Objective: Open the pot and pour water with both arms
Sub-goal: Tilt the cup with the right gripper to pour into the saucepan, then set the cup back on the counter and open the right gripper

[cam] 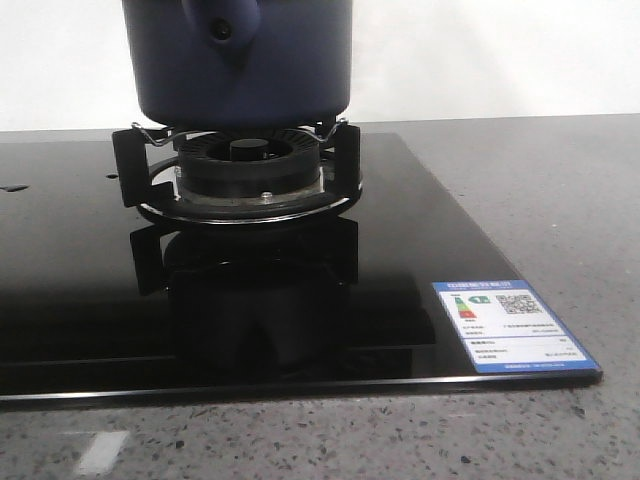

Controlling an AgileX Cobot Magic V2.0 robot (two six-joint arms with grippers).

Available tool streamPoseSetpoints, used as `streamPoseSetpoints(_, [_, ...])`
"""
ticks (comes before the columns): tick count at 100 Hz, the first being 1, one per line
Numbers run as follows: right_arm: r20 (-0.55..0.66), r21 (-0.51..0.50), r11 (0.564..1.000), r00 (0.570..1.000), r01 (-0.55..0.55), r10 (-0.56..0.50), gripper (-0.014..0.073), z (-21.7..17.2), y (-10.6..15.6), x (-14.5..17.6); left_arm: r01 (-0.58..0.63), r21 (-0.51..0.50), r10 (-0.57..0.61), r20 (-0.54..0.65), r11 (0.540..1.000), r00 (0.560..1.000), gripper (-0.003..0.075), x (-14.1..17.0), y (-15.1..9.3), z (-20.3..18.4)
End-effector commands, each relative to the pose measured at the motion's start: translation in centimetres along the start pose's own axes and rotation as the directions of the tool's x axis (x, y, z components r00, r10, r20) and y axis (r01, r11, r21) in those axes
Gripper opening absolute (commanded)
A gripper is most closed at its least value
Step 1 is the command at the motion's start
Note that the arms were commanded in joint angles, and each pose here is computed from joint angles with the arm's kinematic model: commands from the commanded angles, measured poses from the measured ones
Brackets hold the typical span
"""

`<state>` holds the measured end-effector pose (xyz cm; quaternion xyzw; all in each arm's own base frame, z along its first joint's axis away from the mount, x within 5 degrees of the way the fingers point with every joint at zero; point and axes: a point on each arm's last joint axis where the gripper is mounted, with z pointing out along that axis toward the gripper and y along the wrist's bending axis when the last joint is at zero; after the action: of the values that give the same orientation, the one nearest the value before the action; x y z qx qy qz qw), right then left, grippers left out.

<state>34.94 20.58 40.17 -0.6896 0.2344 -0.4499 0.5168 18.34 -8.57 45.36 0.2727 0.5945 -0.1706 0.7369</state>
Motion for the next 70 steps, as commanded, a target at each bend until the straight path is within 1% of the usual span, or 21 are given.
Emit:
streamPoseSetpoints(1, [-0.071, 0.074, 0.994, 0.995, 0.079, -0.074, 0.0248, -1.3, -2.9, 1.6, 0.036, -0.02, -0.035, 0.066, 0.999, 0.997, 0.0207, -1.7, 0.1, -0.8])
streamPoseSetpoints(12, [-0.093, 0.091, 0.989, 0.99, 0.118, -0.11, 0.0248, -1.3, -3.6, 2.0, 0.036, -0.02, -0.035, 0.066, 0.999, 0.997, 0.0207, -1.7, 0.1, -0.8])
streamPoseSetpoints(28, [-0.094, 0.101, 0.988, 0.99, 0.119, -0.11, 0.0248, -1.3, -4.0, 2.1, 0.036, -0.02, -0.035, 0.066, 0.999, 0.997, 0.0207, -1.7, 0.1, -0.8])
streamPoseSetpoints(31, [-0.094, 0.102, 0.989, 0.991, 0.103, -0.094, 0.0248, -1.3, -3.9, 2.1, 0.036, -0.02, -0.035, 0.066, 0.999, 0.997, 0.0207, -1.7, 0.1, -0.8])
streamPoseSetpoints(34, [-0.089, 0.105, 0.993, 0.995, 0.06, -0.05, 0.0248, -1.3, -3.9, 2.1, 0.036, -0.02, -0.035, 0.066, 0.999, 0.997, 0.0207, -1.7, 0.1, -0.8])
streamPoseSetpoints(38, [-0.078, 0.112, 0.993, 0.996, -0.043, 0.051, 0.0248, -1.3, -3.9, 2.1, 0.036, -0.02, -0.035, 0.066, 0.999, 0.997, 0.0207, -1.7, 0.1, -0.8])
streamPoseSetpoints(45, [-0.074, 0.121, 0.974, 0.977, -0.191, 0.201, 0.0248, -1.3, -3.9, 2.2, 0.036, -0.02, -0.035, 0.066, 0.999, 0.997, 0.0207, -1.7, 0.1, -0.8])
streamPoseSetpoints(50, [-0.068, 0.124, 0.958, 0.961, -0.26, 0.27, 0.0248, -1.3, -3.9, 2.3, 0.036, -0.02, -0.035, 0.066, 0.999, 0.997, 0.0207, -1.7, 0.1, -0.8])
streamPoseSetpoints(55, [-0.054, 0.128, 0.924, 0.928, -0.36, 0.369, 0.0248, -1.3, -3.8, 2.3, 0.036, -0.02, -0.035, 0.066, 0.999, 0.997, 0.0207, -1.7, 0.1, -0.8])
streamPoseSetpoints(59, [-0.036, 0.135, 0.882, 0.887, -0.451, 0.46, 0.0248, -1.4, -4.1, 2.1, 0.036, -0.02, -0.035, 0.066, 0.999, 0.997, 0.0207, -1.7, 0.1, -0.8])
streamPoseSetpoints(60, [-0.028, 0.135, 0.866, 0.871, -0.482, 0.49, 0.0248, -1.4, -4.1, 2.0, 0.036, -0.02, -0.035, 0.066, 0.999, 0.997, 0.0207, -1.7, 0.1, -0.8])
streamPoseSetpoints(62, [-0.023, 0.14, 0.848, 0.854, -0.512, 0.519, 0.0248, -1.6, -4.3, 2.0, 0.036, -0.02, -0.035, 0.066, 0.999, 0.997, 0.0207, -1.7, 0.1, -0.8])
streamPoseSetpoints(64, [-0.017, 0.144, 0.819, 0.826, -0.556, 0.563, 0.0248, -1.8, -4.4, 2.0, 0.036, -0.018, -0.035, 0.067, 0.999, 0.997, 0.0207, -1.7, 0.1, -0.8])
streamPoseSetpoints(66, [-0.011, 0.15, 0.77, 0.778, -0.62, 0.629, 0.0248, -2.0, -4.7, 2.0, 0.036, -0.017, -0.035, 0.067, 0.999, 0.997, 0.0207, -1.7, 0.1, -0.8])
streamPoseSetpoints(67, [-0.013, 0.154, 0.763, 0.771, -0.628, 0.637, 0.0248, -2.1, -4.8, 2.0, 0.036, -0.017, -0.035, 0.067, 0.999, 0.997, 0.0207, -1.7, 0.1, -0.8])
streamPoseSetpoints(69, [-0.007, 0.159, 0.728, 0.736, -0.667, 0.677, 0.0248, -2.3, -5.0, 2.0, 0.036, -0.014, -0.035, 0.067, 0.999, 0.997, 0.0207, -1.7, 0.1, -0.8])
streamPoseSetpoints(70, [-0.006, 0.161, 0.697, 0.706, -0.699, 0.709, 0.0248, -2.4, -5.0, 2.1, 0.036, -0.014, -0.035, 0.067, 0.999, 0.997, 0.0207, -1.7, 0.1, -0.8])
